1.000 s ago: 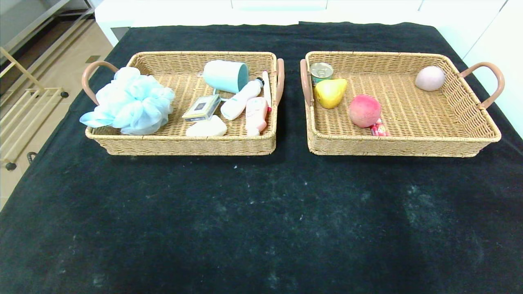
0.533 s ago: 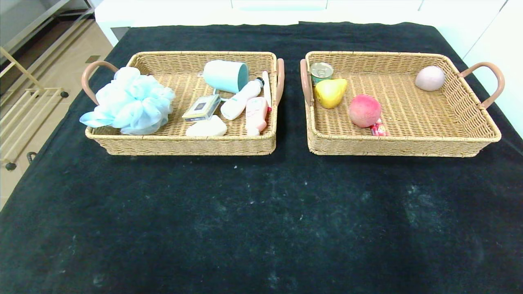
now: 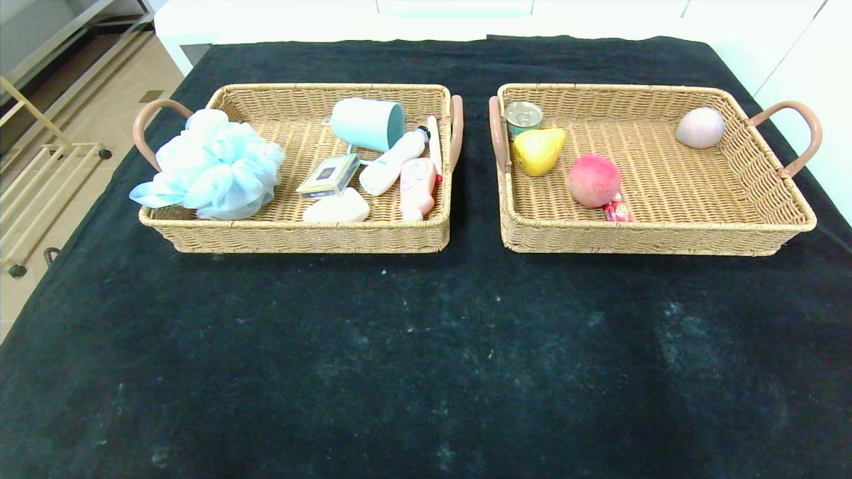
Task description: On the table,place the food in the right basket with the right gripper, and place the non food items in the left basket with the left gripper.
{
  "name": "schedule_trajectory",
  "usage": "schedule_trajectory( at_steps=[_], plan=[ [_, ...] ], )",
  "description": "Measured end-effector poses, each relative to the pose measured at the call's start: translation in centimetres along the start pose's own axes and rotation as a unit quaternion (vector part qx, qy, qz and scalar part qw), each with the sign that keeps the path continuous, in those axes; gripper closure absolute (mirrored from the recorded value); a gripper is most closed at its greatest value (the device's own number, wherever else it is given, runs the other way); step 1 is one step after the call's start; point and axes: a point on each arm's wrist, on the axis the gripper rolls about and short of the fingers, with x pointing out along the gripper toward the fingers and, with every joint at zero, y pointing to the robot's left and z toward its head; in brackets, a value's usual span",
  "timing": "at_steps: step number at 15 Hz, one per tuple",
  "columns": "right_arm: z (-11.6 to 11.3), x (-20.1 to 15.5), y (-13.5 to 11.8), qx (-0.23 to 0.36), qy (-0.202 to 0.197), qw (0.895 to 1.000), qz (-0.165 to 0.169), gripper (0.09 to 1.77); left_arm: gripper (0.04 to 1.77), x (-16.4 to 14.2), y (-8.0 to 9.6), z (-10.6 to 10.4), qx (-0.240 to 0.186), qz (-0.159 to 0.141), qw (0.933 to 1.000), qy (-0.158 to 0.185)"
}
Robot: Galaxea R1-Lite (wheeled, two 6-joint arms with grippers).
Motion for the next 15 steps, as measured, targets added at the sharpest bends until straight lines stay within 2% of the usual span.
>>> schedule_trajectory(
  at_steps=[3, 5, 8, 15],
  plan=[
    [-0.6, 0.0, 0.1, 0.039, 0.027, 0.999, 0.001, 0.15, 0.09, 0.4, 0.0, -1.1, -0.003, 0.012, 0.9998, 0.017],
    [-0.7, 0.0, 0.1, 0.055, 0.03, 0.998, 0.004, 0.15, 0.09, 0.5, 0.0, -1.2, -0.006, 0.017, 0.9996, 0.021],
    [-0.7, 0.0, 0.1, 0.079, 0.032, 0.996, -0.002, 0.15, 0.09, 0.7, 0.0, -1.9, -0.008, 0.044, 0.9984, 0.034],
    [-0.7, 0.0, 0.1, 0.091, 0.031, 0.995, -0.004, 0.15, 0.09, 0.7, 0.0, -2.0, -0.05, 0.049, 0.9969, 0.035]
  ],
)
